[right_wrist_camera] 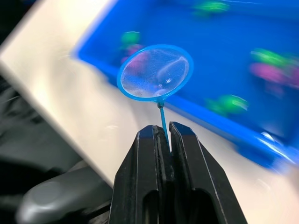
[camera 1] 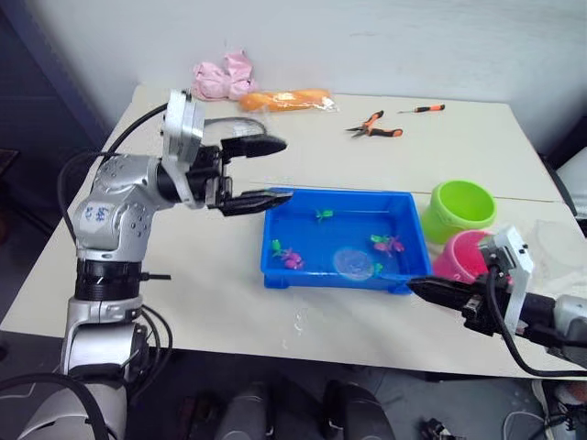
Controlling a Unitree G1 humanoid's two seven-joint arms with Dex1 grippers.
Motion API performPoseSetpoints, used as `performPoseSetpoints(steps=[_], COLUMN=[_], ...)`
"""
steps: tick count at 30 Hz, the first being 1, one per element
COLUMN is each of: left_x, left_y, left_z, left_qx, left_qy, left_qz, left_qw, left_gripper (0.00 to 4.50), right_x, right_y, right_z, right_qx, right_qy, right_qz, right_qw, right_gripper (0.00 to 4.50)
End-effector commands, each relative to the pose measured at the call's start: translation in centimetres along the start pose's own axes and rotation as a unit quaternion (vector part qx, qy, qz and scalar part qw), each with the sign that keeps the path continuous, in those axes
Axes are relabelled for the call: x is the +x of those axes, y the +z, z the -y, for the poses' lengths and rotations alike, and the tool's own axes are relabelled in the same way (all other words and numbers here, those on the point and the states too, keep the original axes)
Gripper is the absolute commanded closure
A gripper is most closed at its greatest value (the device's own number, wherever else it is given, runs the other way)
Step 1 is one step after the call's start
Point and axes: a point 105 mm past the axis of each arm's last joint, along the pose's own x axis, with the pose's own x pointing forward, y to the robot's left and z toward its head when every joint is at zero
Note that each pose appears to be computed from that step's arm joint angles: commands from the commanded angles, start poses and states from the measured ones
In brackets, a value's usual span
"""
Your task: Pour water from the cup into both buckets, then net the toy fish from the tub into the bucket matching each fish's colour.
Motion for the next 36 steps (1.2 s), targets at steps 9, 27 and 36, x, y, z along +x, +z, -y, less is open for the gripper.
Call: performPoseSetpoints(steps=[9,27,36], left_x=[1.7,1.5,1.4], left_y=[-4.6,-4.7,-5.2], left_z=[2.0,2.5,2.7], left_qx=[0.009,-0.046,-0.059], left_qy=[-0.003,0.022,0.028], left_qz=[-0.034,0.0,0.005], left_qw=[0.999,0.999,0.998], left_gripper=[0.03,0.03,0.03], right_x=[2.0,6.8,5.8], right_y=[0.3,-1.4,2.8], right_z=[0.9,-0.3,-2.6], right_qx=[0.061,0.17,0.158], right_qy=[-0.11,-0.085,-0.018], right_qz=[0.063,0.036,0.09], right_qw=[0.99,0.981,0.983], right_gripper=[4.5,4.5,4.5])
